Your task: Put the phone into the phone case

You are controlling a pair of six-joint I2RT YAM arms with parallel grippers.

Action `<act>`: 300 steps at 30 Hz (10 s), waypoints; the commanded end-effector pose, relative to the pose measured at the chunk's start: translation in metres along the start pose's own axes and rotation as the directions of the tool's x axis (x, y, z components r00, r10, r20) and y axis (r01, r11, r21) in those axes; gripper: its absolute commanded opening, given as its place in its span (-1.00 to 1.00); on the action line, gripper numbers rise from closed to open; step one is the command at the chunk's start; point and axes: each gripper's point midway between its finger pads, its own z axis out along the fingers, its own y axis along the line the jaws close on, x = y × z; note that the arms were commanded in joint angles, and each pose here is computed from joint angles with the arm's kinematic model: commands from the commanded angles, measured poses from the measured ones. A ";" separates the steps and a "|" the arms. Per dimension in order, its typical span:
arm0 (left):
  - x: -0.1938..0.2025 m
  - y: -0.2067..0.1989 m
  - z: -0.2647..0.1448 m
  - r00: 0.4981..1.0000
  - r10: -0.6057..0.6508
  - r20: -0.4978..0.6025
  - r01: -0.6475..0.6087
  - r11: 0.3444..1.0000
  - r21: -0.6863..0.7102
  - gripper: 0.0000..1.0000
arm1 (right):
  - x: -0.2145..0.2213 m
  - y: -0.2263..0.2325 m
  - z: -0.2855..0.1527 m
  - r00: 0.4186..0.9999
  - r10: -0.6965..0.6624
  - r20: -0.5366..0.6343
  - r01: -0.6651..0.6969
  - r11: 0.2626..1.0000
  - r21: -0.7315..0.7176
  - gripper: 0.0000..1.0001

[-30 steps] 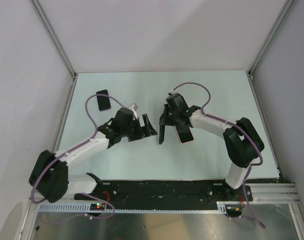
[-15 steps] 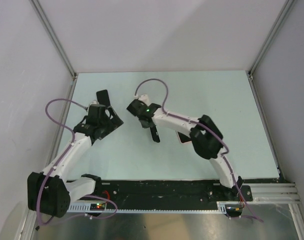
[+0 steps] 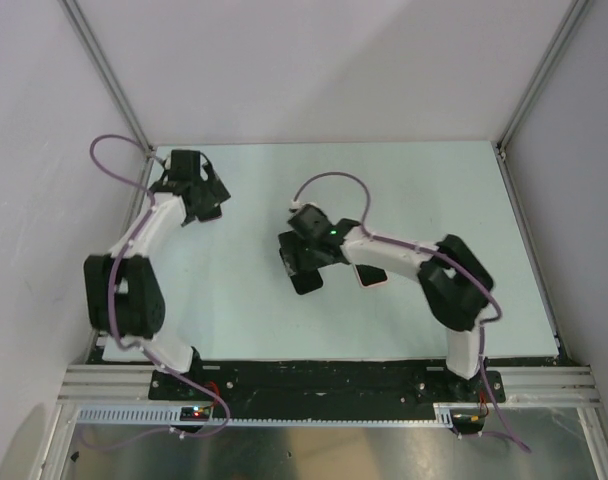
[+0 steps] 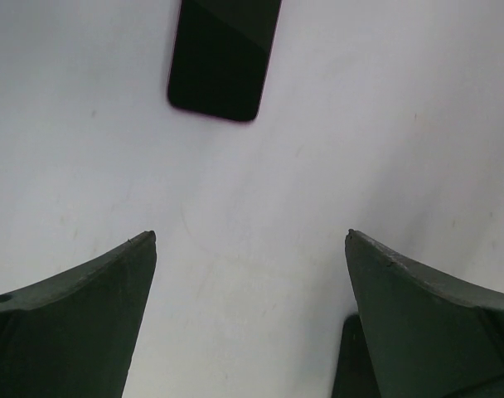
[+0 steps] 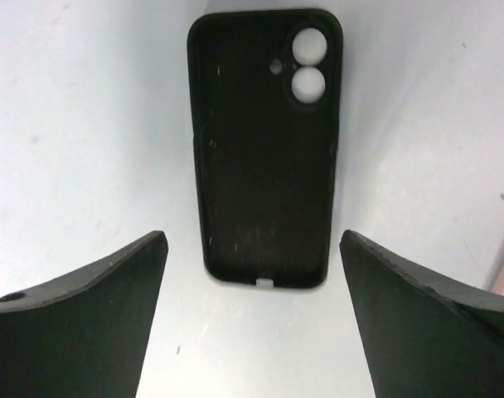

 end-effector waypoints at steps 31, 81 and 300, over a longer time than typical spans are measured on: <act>-0.008 0.024 0.152 0.940 0.114 -0.321 -0.180 0.966 -0.186 0.97 | -0.024 -0.065 -0.148 0.927 0.277 0.253 -0.170 0.912 -0.374 0.81; 0.168 -0.011 0.013 0.848 0.081 -0.523 -0.061 0.997 0.055 -0.05 | -0.012 -0.054 -0.080 0.942 0.320 0.102 -0.250 0.871 -0.423 0.76; 0.201 -0.128 0.026 0.905 0.257 -0.340 -0.189 0.957 0.221 -0.80 | 0.109 0.011 -0.019 0.846 0.292 -0.446 -0.506 0.704 -0.499 -1.00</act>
